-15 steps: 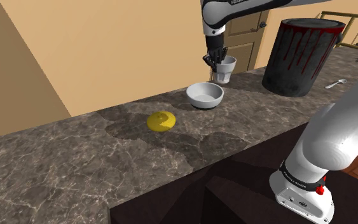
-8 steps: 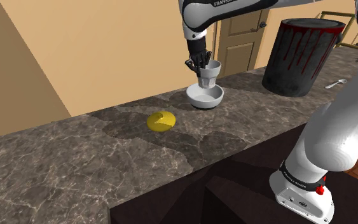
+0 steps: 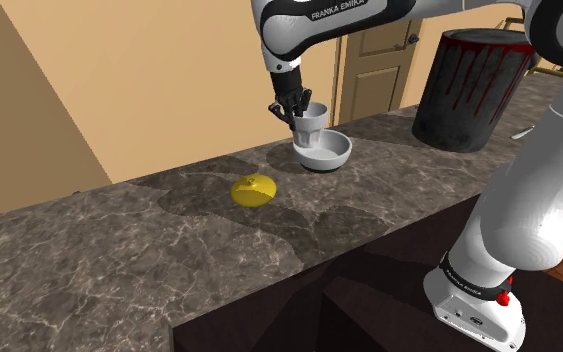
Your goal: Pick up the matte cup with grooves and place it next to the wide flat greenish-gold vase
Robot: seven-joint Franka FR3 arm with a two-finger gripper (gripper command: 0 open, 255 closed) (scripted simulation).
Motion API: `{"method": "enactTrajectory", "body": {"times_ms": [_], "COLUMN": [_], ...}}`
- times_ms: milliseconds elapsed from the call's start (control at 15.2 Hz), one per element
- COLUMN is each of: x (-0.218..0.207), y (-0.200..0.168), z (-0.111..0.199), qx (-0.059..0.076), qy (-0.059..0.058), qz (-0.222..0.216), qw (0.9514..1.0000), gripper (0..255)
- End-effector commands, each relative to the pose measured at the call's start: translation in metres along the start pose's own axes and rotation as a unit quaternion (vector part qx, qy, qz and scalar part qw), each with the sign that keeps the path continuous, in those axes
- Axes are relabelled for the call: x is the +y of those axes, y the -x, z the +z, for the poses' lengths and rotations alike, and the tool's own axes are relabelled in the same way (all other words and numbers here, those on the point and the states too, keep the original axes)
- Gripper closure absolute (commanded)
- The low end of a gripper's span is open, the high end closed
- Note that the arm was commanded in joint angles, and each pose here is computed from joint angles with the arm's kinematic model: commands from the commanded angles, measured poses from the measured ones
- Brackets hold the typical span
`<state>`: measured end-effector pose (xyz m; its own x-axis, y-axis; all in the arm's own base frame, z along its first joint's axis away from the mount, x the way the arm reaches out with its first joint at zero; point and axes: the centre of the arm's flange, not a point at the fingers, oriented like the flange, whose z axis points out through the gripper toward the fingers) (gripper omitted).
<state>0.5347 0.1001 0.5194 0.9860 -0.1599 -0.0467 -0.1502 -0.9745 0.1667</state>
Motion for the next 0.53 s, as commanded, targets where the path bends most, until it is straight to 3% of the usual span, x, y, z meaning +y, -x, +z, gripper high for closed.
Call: {"method": "enactTrajectory", "body": {"times_ms": [0,462], "x": [-0.002,-0.008], "y": [-0.001,-0.002], "z": [0.01,0.046], "qx": [0.0,0.0], "qy": [0.0,0.0], "qz": [0.0,0.0], "qw": [1.0,1.0], "gripper": [255,255]}}
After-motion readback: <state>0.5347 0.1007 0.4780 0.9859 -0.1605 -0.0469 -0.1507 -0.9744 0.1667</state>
